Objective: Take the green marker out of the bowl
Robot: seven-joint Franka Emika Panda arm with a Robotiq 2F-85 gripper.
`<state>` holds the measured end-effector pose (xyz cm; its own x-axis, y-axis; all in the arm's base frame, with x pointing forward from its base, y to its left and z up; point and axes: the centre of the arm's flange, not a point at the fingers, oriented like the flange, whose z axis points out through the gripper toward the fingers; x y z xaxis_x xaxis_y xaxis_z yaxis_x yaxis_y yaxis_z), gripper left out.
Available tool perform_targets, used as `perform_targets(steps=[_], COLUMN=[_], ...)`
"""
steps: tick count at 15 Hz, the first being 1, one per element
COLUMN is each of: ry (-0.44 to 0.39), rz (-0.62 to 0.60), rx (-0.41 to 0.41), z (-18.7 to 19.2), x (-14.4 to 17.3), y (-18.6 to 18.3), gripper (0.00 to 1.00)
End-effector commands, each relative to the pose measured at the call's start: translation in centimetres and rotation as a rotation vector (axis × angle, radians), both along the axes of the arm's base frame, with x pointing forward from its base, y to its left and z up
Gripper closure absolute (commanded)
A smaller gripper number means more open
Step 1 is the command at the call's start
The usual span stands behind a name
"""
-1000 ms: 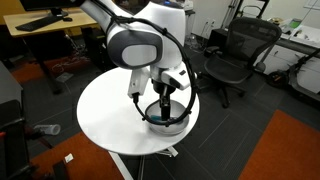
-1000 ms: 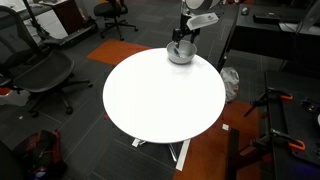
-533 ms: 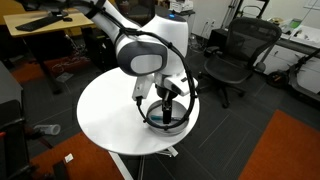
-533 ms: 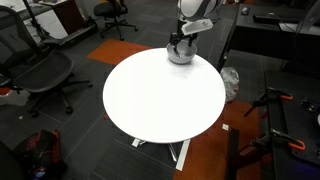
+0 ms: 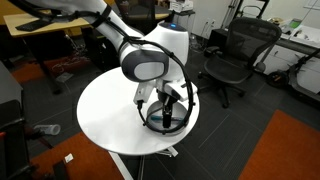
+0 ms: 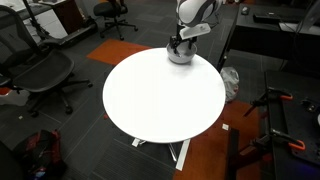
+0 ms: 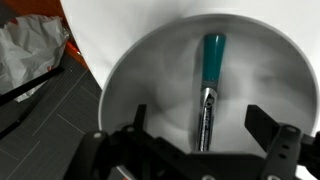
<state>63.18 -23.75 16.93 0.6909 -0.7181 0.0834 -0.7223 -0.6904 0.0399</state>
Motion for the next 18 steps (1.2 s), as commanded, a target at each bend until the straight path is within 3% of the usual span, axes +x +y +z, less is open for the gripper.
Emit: perform_targets(steps=[1,3,4,6,15,18], ry=[0.01,0.014,0.014,0.015,0.02,0.015], rz=[-0.025,-0.018,-0.016,-0.013,-0.004,-0.004], rx=[-0.015,-0.021,-0.022,-0.023,-0.03,-0.029], z=[-0.5,-0.8,-0.9,-1.1,-1.5,-0.1], x=[1.1,1.3,1.4,1.6,1.8,1.0], y=[0.3,0.5,0.5,0.7,0.8,0.5], gripper=[0.0,0.01,0.25,0.32,0.99,0.95])
